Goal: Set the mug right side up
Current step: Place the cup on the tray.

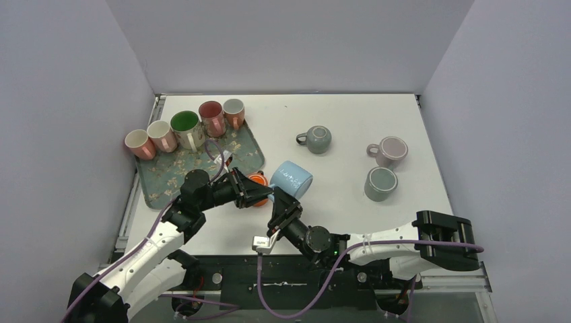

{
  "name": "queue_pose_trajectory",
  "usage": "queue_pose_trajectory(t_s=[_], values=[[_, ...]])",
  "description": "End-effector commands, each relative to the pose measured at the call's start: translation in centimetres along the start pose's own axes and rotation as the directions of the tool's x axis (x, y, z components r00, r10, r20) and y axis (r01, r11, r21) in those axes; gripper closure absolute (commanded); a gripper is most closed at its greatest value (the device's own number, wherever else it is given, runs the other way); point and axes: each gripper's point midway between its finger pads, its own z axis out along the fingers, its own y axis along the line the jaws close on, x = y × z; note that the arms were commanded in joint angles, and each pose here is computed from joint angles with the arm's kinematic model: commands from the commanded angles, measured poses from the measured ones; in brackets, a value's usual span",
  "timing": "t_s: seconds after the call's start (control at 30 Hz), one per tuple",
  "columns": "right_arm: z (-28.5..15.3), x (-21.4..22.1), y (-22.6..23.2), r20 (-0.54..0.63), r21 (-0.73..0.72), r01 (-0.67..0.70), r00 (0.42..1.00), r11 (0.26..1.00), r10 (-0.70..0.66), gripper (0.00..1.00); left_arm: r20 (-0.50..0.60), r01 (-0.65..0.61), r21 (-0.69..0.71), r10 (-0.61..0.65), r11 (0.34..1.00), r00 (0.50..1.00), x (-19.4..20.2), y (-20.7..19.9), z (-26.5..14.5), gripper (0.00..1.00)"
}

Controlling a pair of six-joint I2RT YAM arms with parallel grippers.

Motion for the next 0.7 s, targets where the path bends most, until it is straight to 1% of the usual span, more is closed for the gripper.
queue_pose_trajectory(t_s=[0.0, 0.13, 0.17, 0.27, 0.43, 0.57, 0.67], values=[[-0.7, -0.3, -4.1, 0.041, 0.132, -0.124, 0.992, 0.983, 0.119, 0.61, 0.027, -0.142, 0.105, 0.14, 0.984, 0.99, -0.4, -3.5, 0.2, 1.0], [-1.3, 0.2, -3.9, 0.041, 0.122, -0.162, 0.987, 0.979, 0.158, 0.41, 0.06, -0.183, 0.145, 0.176, 0.972, 0.982, -1.1, -4.9, 0.4, 1.0], [-1.5, 0.3, -3.9, 0.041, 0.123, -0.173, 0.985, 0.977, 0.169, 0.37, 0.079, -0.197, 0.148, 0.187, 0.969, 0.979, -1.5, -5.2, 0.4, 1.0], [-2.1, 0.7, -4.1, 0.05, 0.138, -0.221, 0.975, 0.965, 0.216, 0.19, 0.146, -0.235, 0.144, 0.214, 0.961, 0.966, -2.8, -5.6, 0.5, 1.0], [-3.2, 1.5, -4.8, 0.074, 0.156, -0.33, 0.944, 0.931, 0.322, 0.01, 0.219, -0.319, 0.12, 0.288, 0.94, 0.932, -5.3, -7.0, 0.9, 1.0], [-4.4, 2.1, -6.2, 0.105, 0.181, -0.452, 0.892, 0.874, 0.439, 0.0, 0.266, -0.374, 0.085, 0.341, 0.923, 0.902, -7.5, -7.7, 1.3, 1.0], [-5.3, 2.5, -7.4, 0.139, 0.188, -0.545, 0.839, 0.817, 0.527, 0.0, 0.322, -0.443, 0.043, 0.407, 0.896, 0.855, -9.5, -8.3, 1.2, 1.0]])
